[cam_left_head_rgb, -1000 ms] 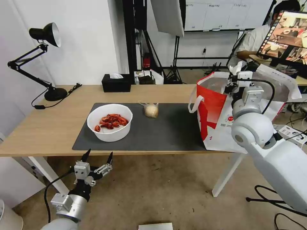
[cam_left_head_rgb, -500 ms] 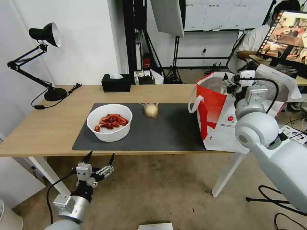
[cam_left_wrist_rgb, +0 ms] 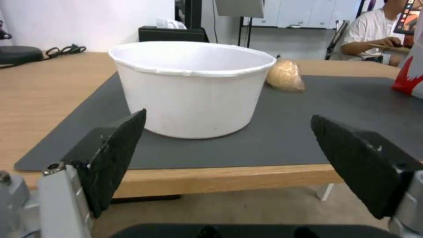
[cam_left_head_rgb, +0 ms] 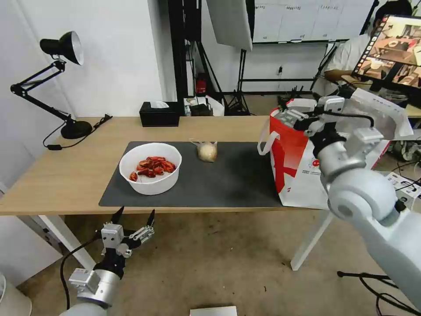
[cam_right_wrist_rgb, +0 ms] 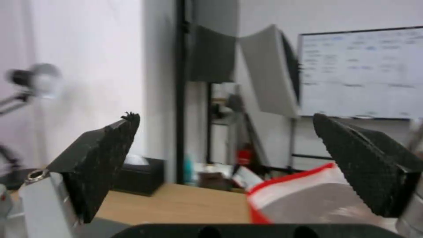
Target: Pick up the trash from the table and place it into the takeout bag.
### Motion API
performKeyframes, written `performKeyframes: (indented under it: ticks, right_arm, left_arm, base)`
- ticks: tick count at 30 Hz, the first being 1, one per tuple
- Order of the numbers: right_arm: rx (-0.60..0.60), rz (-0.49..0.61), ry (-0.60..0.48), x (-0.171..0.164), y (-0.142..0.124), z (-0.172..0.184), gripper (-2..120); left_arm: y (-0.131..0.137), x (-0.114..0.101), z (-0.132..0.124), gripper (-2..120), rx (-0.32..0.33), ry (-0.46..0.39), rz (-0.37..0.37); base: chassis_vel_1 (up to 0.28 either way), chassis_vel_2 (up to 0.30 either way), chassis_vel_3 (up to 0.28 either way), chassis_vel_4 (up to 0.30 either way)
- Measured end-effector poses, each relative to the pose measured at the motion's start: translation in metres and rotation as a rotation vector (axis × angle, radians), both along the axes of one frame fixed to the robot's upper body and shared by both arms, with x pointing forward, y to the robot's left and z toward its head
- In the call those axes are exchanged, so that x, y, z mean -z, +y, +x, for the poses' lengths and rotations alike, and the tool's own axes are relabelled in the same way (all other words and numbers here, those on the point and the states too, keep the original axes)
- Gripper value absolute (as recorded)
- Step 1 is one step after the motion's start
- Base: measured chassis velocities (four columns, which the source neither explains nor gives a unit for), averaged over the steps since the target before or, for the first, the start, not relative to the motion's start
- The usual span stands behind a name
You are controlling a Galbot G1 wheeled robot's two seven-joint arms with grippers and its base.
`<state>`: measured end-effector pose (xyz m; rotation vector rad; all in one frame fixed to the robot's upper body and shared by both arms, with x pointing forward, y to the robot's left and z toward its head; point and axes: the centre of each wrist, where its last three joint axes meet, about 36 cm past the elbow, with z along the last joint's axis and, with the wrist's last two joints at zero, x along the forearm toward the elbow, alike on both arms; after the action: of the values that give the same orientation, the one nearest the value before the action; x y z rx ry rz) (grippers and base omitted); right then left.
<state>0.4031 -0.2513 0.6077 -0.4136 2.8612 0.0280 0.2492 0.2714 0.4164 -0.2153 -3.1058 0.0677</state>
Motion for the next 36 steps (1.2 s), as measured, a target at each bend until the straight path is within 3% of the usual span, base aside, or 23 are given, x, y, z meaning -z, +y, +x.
performKeyframes:
  ticks: [2,5,14,27,36]
  right_arm:
    - [-0.106,0.017,-0.007,0.015,0.002,-0.017,100]
    - [-0.166,0.024,-0.003,0.029,0.006,-0.030,100]
    - [-0.227,0.018,0.021,0.069,0.013,-0.056,100]
    - [-0.122,0.056,0.121,0.173,0.023,-0.125,100]
    - [0.012,0.035,0.202,0.231,0.020,-0.143,100]
  left_arm:
    - [0.000,0.000,0.001,100,-0.004,-0.007,-0.002]
    - [0.000,0.000,0.001,100,-0.007,-0.015,0.000]
    - [0.000,0.005,0.000,100,-0.017,-0.021,0.012]
    - [0.002,0.017,-0.006,100,-0.028,-0.007,0.021]
    - [0.004,0.023,-0.012,100,-0.020,0.009,0.036]
  base:
    - [0.000,0.000,0.000,0.000]
    - [0.000,0.000,0.000,0.000]
    - [0.000,0.000,0.000,0.000]
    - [0.000,0.000,0.000,0.000]
    - [0.000,0.000,0.000,0.000]
